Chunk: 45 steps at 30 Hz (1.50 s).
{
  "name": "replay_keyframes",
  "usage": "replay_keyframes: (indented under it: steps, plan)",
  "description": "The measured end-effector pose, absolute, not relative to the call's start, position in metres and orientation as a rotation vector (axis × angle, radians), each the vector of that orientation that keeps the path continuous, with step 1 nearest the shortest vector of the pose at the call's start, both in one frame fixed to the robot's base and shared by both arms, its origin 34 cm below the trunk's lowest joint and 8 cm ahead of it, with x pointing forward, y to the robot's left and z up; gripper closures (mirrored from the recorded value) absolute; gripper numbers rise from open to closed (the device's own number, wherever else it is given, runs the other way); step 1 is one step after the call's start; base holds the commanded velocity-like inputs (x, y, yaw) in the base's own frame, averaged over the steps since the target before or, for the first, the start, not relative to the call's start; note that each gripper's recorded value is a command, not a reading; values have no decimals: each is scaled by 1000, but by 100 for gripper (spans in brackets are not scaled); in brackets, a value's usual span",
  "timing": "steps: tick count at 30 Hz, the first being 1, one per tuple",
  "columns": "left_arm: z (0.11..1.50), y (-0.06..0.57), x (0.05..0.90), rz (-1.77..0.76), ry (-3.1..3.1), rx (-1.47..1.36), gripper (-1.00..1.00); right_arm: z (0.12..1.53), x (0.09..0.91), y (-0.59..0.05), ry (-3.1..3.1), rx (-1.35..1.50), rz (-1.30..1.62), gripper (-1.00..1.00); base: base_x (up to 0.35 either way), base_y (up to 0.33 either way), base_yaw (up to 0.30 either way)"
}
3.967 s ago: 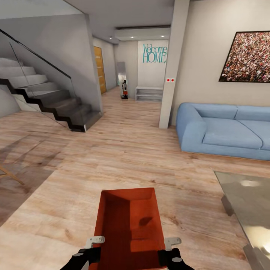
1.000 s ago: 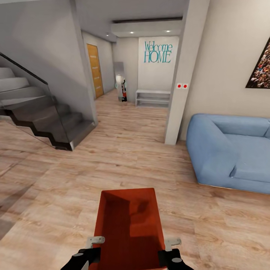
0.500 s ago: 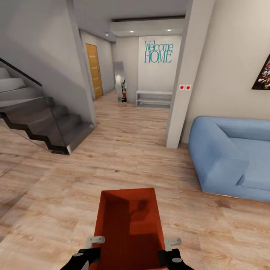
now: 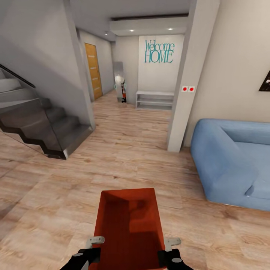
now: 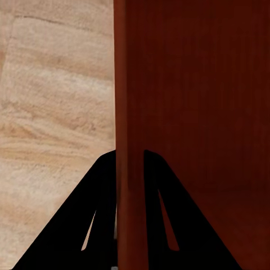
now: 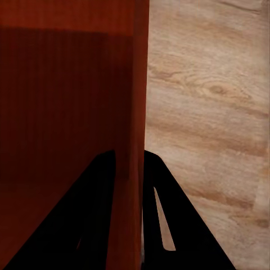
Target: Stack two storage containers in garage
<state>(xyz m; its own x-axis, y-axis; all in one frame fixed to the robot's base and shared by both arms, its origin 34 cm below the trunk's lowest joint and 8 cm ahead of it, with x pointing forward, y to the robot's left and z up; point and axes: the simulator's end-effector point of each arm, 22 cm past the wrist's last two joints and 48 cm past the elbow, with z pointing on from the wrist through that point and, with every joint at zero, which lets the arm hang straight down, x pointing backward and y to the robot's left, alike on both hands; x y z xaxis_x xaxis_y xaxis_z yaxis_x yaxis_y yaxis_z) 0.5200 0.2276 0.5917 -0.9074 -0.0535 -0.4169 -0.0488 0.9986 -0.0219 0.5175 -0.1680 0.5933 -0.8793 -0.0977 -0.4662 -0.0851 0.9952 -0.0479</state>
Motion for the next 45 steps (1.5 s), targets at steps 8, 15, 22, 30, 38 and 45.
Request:
replay_keyframes:
  steps: [8,15,22,30,38,45]
  plan:
    - [592,227,520,-15,2711,-73,100,593,517,-168,2652,-129,-36,100,324,0,0]
    - [590,227,518,-15,2716,-73,100,592,515,-169,2657,-131,-36,100,325,0,0]
    - [590,226,517,-15,2716,-73,100,592,515,-169,2658,-132,-36,100,325,0,0]
    - [590,226,517,-15,2716,-73,100,592,515,-169,2657,-132,-36,100,325,0,0]
    - [590,227,517,-15,2716,-74,100,592,515,-169,2657,-132,-37,100,325,0,0]
    - [590,227,517,-15,2716,-74,100,592,515,-168,2657,-132,-37,100,325,0,0]
